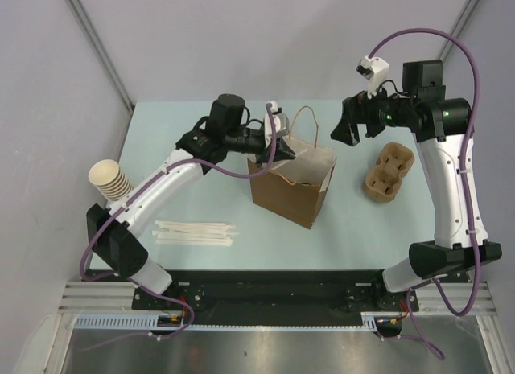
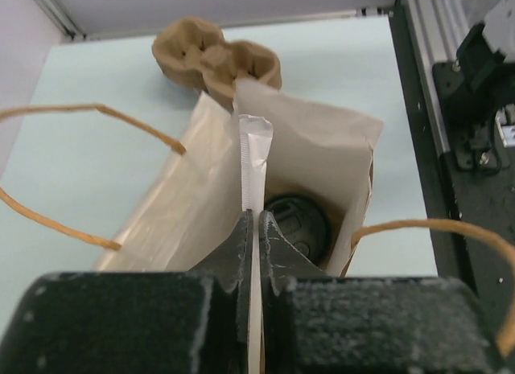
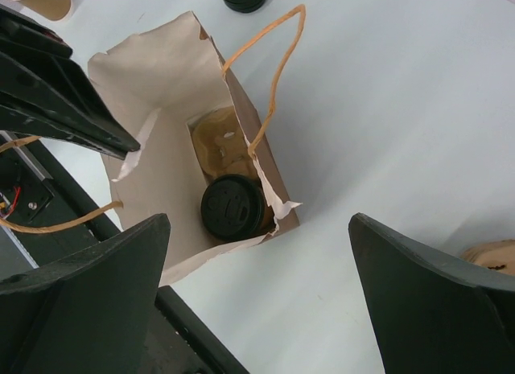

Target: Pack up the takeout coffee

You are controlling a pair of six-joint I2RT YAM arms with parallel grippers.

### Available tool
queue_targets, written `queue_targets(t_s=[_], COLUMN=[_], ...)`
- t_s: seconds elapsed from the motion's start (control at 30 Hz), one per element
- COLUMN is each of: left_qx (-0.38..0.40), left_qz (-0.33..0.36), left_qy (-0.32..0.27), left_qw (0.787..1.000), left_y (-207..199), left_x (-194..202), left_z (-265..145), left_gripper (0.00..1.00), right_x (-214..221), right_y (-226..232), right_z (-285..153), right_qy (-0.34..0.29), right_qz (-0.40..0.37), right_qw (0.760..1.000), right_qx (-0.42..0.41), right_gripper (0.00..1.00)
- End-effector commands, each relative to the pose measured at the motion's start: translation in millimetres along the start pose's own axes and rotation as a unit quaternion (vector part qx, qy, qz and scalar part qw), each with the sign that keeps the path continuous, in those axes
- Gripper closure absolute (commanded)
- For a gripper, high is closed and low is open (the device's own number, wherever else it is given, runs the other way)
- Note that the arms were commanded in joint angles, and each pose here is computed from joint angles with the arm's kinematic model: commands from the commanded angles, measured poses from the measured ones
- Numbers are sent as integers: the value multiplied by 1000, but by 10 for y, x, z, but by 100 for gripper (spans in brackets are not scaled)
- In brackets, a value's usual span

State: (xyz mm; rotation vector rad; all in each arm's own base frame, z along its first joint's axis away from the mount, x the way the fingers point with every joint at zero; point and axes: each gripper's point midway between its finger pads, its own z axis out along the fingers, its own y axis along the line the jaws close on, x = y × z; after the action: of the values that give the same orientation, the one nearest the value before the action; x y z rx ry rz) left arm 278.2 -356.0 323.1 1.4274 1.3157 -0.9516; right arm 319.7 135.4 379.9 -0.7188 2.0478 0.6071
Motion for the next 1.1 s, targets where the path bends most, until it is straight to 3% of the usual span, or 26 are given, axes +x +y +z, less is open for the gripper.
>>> queue_targets(t_s=[0.0,0.07,0.17,0.3,0.53,0.57,0.67,0.83,1.07], left_qx=[-9,-11,-20,-31,-77,-85,-101,-128,-154], left_qz=[49,47,44,43,28,32,18,14,-56], left_qy=[14,24,34,35,1,-13,-27,-2,36], left_qw=[999,999,998,998,997,996,994,992,986], left_y=[-51,-46,-21,10,219,260,364,430,260], left_x=[13,76,103,38,-433,-585,-737,-625,-121], left_z=[-111,-113,-133,-166,-370,-438,-627,-937,-1196], left_gripper=[90,86,73,50,37,31,23,19,16], right_x=[-28,-10,-2,11,29,36,64,100,157], right_y=[32,30,23,3,-2,2,4,-11,-8], right_z=[-82,-67,-54,-31,-1,16,40,139,337], right_qy=[-12,-9,-7,-3,1,3,8,19,36], right_qz=[-11,-10,-11,-10,-12,-11,-15,-17,-17], right_qw=[1000,1000,1000,1000,1000,1000,1000,999,997], right_qx=[3,0,-1,-1,-7,-11,-19,-35,-63], right_gripper=[0,0,0,0,0,0,0,1,4])
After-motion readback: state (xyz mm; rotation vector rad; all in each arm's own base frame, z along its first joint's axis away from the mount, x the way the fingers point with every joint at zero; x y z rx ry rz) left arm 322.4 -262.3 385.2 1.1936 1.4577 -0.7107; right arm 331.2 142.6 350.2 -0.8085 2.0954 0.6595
